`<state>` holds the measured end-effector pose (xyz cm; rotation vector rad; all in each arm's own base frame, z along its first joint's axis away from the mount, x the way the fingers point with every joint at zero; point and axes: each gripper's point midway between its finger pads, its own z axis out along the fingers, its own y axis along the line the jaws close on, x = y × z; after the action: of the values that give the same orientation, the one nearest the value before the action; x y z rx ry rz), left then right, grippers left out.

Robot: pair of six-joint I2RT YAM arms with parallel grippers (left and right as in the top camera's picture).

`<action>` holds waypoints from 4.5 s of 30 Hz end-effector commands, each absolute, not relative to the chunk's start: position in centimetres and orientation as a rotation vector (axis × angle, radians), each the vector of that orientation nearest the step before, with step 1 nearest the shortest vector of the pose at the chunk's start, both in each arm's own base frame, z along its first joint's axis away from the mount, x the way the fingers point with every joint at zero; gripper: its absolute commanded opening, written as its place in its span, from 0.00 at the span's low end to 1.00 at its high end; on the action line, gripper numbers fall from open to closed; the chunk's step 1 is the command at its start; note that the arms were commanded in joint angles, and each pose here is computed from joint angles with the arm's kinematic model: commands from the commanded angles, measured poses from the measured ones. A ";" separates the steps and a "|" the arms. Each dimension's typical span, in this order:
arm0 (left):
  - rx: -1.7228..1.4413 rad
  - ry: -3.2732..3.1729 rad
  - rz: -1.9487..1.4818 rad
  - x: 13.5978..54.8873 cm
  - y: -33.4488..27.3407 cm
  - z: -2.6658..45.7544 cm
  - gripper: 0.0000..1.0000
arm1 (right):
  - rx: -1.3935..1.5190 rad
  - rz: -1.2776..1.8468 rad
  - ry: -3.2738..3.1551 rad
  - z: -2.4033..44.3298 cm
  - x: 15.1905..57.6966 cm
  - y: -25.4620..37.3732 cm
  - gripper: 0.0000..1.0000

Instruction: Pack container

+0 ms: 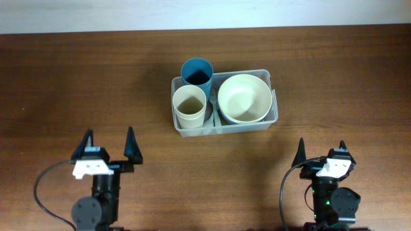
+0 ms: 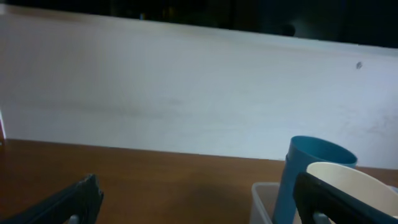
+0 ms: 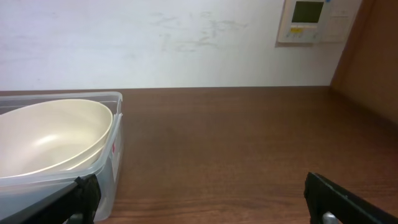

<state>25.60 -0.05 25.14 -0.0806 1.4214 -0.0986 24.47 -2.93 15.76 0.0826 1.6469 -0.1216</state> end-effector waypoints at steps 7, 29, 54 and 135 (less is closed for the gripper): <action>-0.056 1.439 -0.026 24.3 0.4 23.6 1.00 | 0.075 -0.112 1.657 15.4 24.5 -2.7 0.99; -0.073 1.695 0.050 23.9 1.3 16.3 1.00 | 0.075 -0.113 1.657 15.4 24.5 -2.7 0.99; -0.072 1.670 0.079 24.7 1.7 15.2 1.00 | 0.075 -0.113 1.657 15.4 24.5 -2.7 0.99; -0.079 1.642 0.086 24.5 1.8 15.8 1.00 | 0.075 -0.112 1.657 15.4 24.5 -2.7 0.99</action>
<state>24.58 1.52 15.85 -0.0822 1.6434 0.0586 24.47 -2.93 15.76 0.0829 1.6469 -0.1213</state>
